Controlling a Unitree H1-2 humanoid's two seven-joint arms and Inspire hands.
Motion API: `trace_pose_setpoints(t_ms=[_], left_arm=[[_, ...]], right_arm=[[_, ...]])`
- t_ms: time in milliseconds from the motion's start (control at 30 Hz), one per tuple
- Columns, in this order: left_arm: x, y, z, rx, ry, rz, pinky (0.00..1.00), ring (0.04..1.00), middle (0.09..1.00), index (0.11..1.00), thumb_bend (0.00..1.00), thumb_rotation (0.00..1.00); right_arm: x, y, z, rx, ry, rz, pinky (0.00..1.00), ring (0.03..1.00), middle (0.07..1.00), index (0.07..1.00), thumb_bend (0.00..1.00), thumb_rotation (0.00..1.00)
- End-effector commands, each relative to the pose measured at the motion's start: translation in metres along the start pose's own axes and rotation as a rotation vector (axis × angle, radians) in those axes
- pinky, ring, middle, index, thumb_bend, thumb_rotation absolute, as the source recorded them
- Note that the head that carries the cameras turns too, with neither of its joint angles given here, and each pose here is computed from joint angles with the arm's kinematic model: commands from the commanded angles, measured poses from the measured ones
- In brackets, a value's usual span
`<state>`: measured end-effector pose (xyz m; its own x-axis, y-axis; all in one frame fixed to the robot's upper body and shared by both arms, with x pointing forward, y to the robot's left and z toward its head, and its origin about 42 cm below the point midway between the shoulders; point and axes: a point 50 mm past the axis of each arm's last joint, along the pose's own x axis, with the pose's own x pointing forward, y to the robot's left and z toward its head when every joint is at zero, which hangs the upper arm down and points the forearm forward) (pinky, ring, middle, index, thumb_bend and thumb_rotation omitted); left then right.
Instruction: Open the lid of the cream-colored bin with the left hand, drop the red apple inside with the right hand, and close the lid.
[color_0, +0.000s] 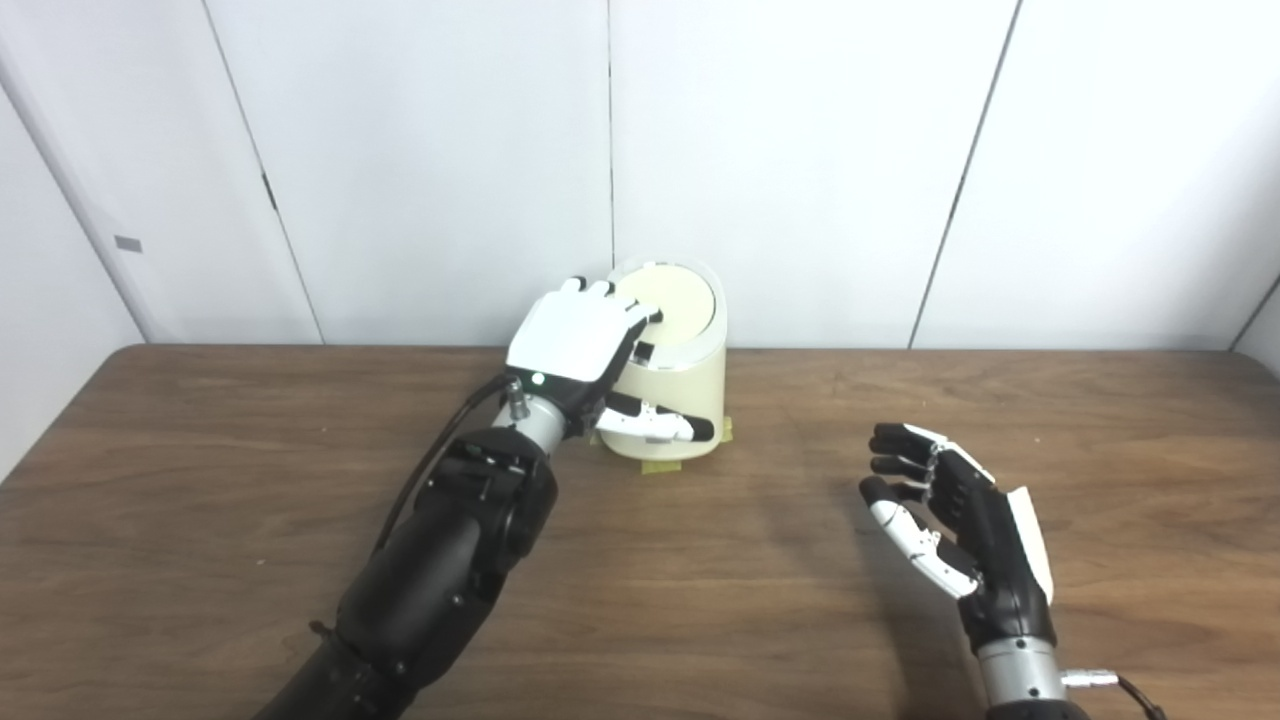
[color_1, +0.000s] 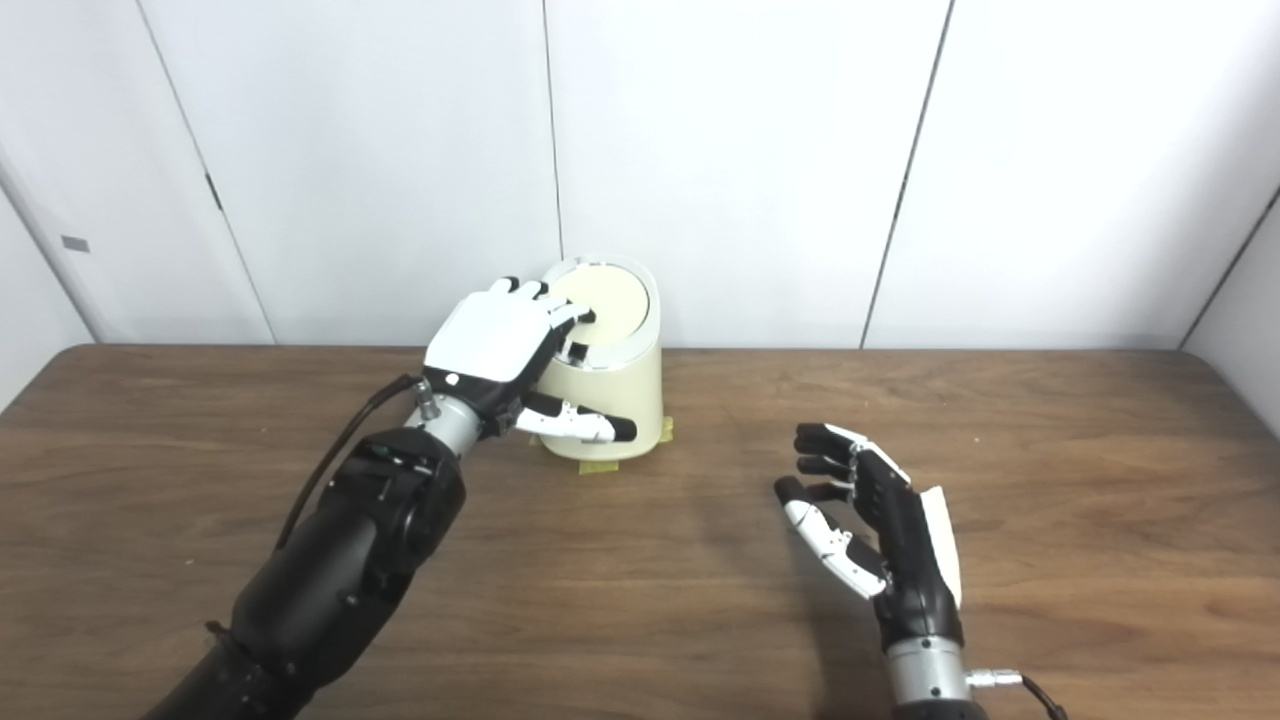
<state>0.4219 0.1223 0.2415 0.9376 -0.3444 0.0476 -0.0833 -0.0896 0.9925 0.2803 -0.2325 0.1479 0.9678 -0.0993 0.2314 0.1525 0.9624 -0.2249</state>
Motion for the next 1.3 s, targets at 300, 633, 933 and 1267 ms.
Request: trace_pose_setpoints(t_ms=[300, 633, 933, 1267], left_arm=[[0.0, -0.019, -0.012, 0.088, -0.004, -0.054, 1.0, 1.0, 0.896, 0.864, 0.99, 0.83], [-0.018, 0.006, -0.004, -0.459, -0.038, 0.388, 1.0, 1.0, 0.999, 0.999, 0.61, 1.0], [-0.041, 0.035, -0.001, -0.89, -0.105, 0.689, 0.88, 0.928, 0.927, 0.91, 0.35, 1.0], [-0.105, -0.022, -0.022, -1.199, -0.044, 0.755, 0.74, 0.824, 0.832, 0.814, 0.2, 1.0]], right_arm=[[0.01, 0.0, 0.019, 0.008, -0.068, -0.018, 0.59, 0.696, 0.715, 0.698, 0.28, 0.41], [0.011, 0.001, 0.017, 0.022, -0.072, -0.021, 0.59, 0.697, 0.718, 0.701, 0.28, 0.4], [0.011, 0.002, 0.013, 0.016, -0.074, -0.024, 0.6, 0.706, 0.728, 0.711, 0.26, 0.42], [0.012, 0.006, 0.01, 0.014, -0.069, -0.025, 0.6, 0.709, 0.73, 0.711, 0.24, 0.37]])
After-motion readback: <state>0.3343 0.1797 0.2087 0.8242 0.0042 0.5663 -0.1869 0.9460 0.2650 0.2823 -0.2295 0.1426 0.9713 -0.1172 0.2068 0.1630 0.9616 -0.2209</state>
